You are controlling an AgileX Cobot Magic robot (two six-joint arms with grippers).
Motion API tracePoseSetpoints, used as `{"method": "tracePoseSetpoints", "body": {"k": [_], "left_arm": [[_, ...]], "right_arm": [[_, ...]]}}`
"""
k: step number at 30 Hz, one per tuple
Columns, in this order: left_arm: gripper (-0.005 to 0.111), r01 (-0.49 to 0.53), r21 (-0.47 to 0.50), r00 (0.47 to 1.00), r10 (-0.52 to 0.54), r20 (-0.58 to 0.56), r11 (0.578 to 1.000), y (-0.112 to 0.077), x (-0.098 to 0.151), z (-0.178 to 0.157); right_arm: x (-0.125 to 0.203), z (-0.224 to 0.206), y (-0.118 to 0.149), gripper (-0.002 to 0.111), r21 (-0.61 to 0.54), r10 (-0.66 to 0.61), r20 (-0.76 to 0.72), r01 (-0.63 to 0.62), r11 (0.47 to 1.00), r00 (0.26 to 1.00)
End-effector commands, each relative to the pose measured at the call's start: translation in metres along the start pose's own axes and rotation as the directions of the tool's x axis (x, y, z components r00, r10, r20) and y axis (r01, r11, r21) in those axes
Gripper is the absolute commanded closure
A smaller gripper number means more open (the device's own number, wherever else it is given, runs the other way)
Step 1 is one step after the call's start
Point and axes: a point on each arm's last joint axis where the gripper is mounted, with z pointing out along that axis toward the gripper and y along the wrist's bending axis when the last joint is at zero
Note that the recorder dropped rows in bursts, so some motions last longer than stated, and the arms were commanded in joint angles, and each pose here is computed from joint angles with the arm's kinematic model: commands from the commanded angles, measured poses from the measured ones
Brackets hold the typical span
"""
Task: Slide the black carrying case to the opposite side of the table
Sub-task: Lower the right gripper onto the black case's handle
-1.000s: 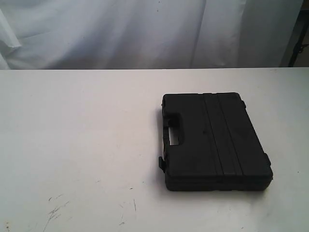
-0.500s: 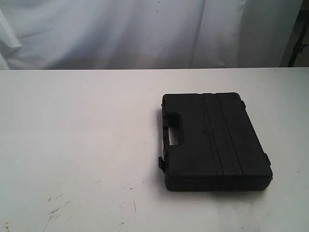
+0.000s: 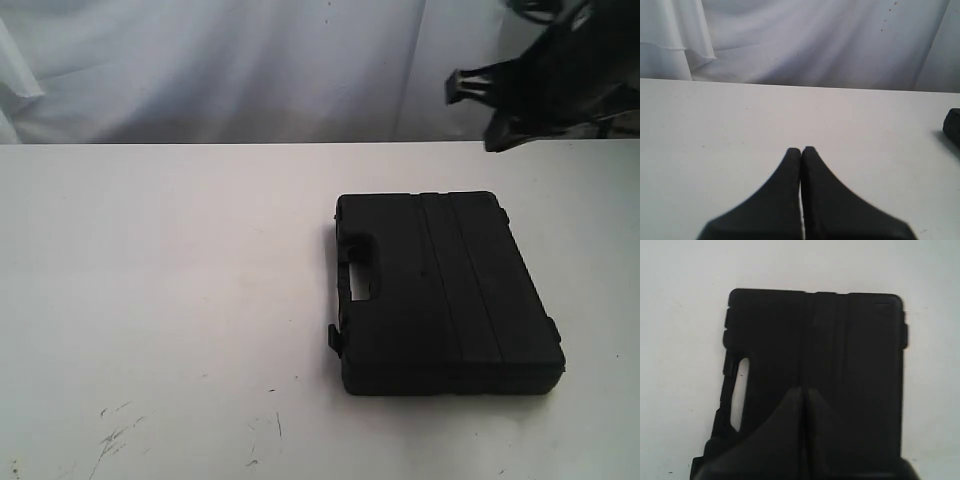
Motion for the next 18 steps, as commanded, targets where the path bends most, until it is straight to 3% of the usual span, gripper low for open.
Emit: {"method": "tracePoseSetpoints", "body": {"k": [1, 10, 13, 18], "left_arm": [[0.107, 0.0, 0.001, 1.0, 0.0, -0.001, 1.0, 0.0, 0.001, 0.0], [0.107, 0.0, 0.001, 1.0, 0.0, -0.001, 1.0, 0.0, 0.001, 0.0], [0.107, 0.0, 0.001, 1.0, 0.0, -0.001, 1.0, 0.0, 0.001, 0.0], [0.107, 0.0, 0.001, 1.0, 0.0, -0.001, 1.0, 0.0, 0.001, 0.0]], "right_arm": [[-0.001, 0.03, 0.033, 0.102, -0.028, -0.122, -0.072, 0.121, 0.992, 0.99], [0.018, 0.079, 0.082, 0.05, -0.186, -0.249, -0.277, 0.202, 0.962, 0.928], [0.022, 0.087, 0.096, 0.045, -0.188, -0.26, -0.299, 0.21, 0.959, 0.918], [0.024, 0.099, 0.113, 0.045, -0.153, -0.238, -0.302, 0.199, 0.968, 0.923]]}}
